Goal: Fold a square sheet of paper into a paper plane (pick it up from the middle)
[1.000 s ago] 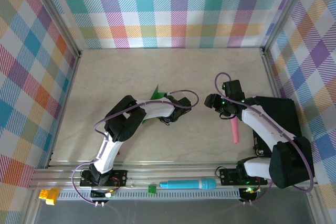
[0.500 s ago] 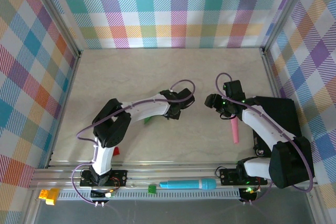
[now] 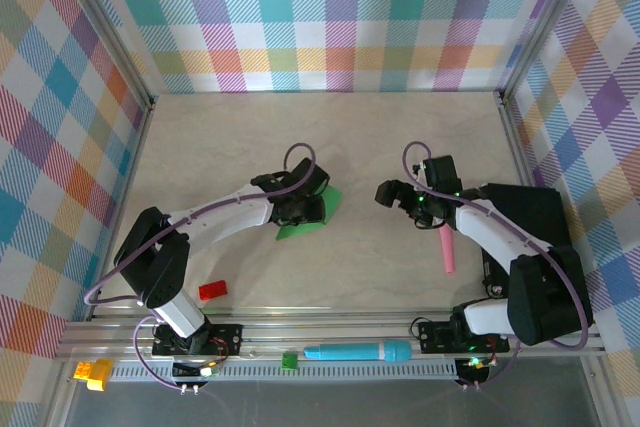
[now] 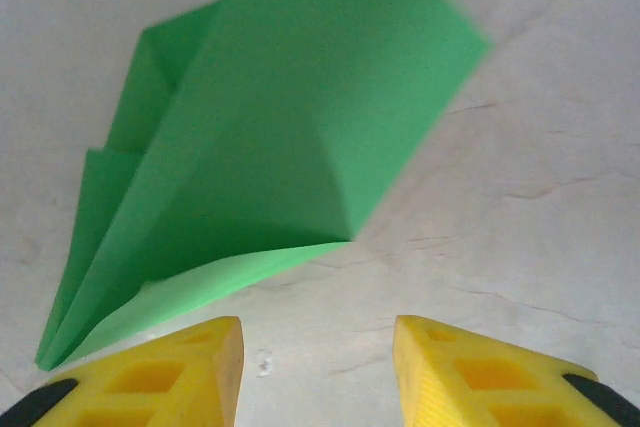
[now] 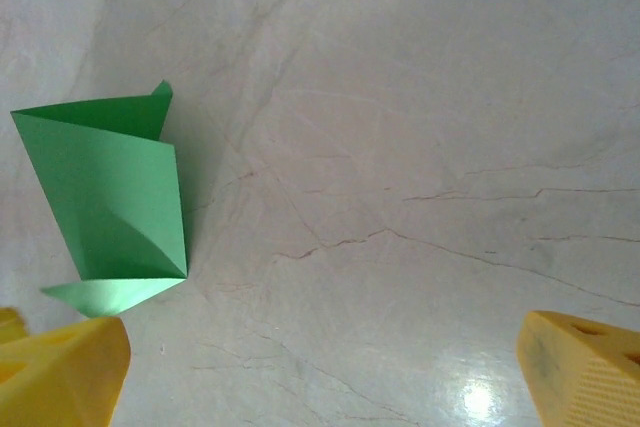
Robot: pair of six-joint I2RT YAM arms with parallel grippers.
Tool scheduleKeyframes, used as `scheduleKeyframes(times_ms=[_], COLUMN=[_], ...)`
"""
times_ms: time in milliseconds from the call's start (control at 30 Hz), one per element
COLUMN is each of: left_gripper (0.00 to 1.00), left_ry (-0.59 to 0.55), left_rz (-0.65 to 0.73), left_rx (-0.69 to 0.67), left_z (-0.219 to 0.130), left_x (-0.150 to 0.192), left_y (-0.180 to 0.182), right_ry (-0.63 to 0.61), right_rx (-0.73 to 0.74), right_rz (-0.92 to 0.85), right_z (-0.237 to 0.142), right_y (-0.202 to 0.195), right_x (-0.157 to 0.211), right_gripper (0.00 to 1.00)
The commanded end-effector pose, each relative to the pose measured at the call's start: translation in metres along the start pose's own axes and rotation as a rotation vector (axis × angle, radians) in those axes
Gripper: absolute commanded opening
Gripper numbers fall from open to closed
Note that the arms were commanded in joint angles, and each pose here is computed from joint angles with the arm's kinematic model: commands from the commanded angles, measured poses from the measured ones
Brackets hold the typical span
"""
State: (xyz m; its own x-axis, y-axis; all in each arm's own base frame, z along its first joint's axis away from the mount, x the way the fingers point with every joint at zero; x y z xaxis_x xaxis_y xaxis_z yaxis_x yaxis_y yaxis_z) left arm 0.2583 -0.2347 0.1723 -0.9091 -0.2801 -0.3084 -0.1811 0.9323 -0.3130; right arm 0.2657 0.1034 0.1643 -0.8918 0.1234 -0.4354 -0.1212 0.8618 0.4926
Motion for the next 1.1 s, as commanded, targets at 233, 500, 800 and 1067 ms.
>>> scheduleKeyframes(times_ms=[233,500,800,1067], left_gripper=[0.44,0.43,0.43,0.41], left_ry=[0.023,0.027,0.077,0.277], left_rz=[-0.126,-0.141,-0.197,-0.284], left_rx=[0.065,0.055,0.078,0.286], left_z=[0.027,0.054,0.074,0.090], left_x=[-0.018,-0.038,-0.036,-0.009], left_y=[0.019,0.032,0.043,0.020], right_ry=[-0.015,0.026,0.100,0.120], right_rx=[-0.112,-0.098,-0.142,-0.208], right_rz=[0.007,0.049,0.114,0.217], right_z=[0.009,0.012,0.023,0.029], right_y=[0.006,0.005,0.004,0.004], right_x=[-0.007,-0.006,0.000,0.009], right_gripper=[0.99,0.96,0.85,0.78])
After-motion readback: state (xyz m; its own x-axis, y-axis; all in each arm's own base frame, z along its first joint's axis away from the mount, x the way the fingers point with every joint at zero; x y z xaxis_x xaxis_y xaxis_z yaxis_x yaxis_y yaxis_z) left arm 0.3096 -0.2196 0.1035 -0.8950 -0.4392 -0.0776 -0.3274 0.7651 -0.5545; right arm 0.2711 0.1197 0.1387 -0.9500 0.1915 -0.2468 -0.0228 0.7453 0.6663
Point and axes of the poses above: each hand's point on the last joint's axis, 136 mm out from that joint toward the fingers, its own z axis out along the fingers, its own y axis along the line the jaws close on, x = y × z, the point moved 9 cm from there along -z, back along the fingers, and after that the axes turned 11 degrees about -z, right-handed, at the moved point
